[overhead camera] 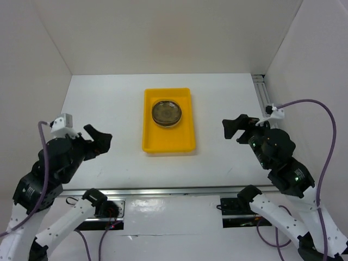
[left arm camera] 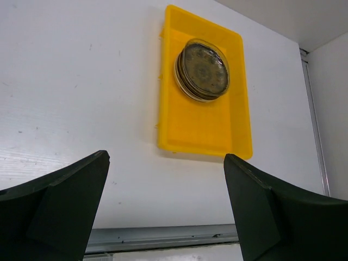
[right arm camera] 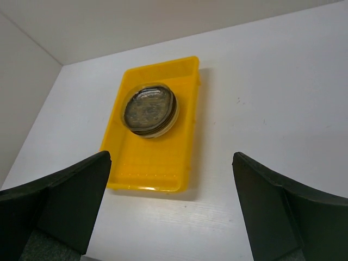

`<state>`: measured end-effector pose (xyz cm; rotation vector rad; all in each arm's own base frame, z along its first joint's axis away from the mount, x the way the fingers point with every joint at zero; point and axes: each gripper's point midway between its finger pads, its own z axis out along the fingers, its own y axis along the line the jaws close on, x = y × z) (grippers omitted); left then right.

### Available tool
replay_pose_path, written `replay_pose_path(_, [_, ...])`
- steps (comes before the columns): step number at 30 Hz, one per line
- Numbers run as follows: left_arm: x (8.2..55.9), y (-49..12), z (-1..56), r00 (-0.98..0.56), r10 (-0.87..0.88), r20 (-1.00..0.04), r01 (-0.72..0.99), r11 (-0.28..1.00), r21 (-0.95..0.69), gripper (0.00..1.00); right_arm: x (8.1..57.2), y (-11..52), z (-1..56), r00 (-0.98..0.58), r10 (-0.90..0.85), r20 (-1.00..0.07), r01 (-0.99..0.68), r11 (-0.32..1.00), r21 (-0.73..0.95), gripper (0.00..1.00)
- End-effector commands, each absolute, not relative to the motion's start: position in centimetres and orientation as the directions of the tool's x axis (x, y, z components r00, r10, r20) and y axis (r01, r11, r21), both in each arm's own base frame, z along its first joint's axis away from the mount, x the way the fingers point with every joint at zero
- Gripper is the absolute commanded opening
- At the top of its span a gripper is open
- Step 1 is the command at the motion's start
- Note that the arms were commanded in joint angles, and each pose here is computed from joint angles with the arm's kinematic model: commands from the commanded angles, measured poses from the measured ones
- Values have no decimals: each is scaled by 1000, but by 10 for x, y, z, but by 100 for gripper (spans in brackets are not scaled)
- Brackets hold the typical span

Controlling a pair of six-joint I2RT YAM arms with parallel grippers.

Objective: Place the plates into the plastic bin on the countertop

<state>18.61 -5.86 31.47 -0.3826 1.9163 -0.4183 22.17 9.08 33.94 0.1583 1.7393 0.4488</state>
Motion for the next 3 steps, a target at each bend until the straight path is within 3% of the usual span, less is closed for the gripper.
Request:
replay_pose_path(1, [168,-43,296,-399,-403,-824,-100,912,-398,100,219,82,338,-217,307,-926,-118,934,338,100])
replay_pose_path(3, [165,-42,290,-409,-398,-822,-105,915,-391,100,219,83,340,-209,313,-927,-121,932,342,100])
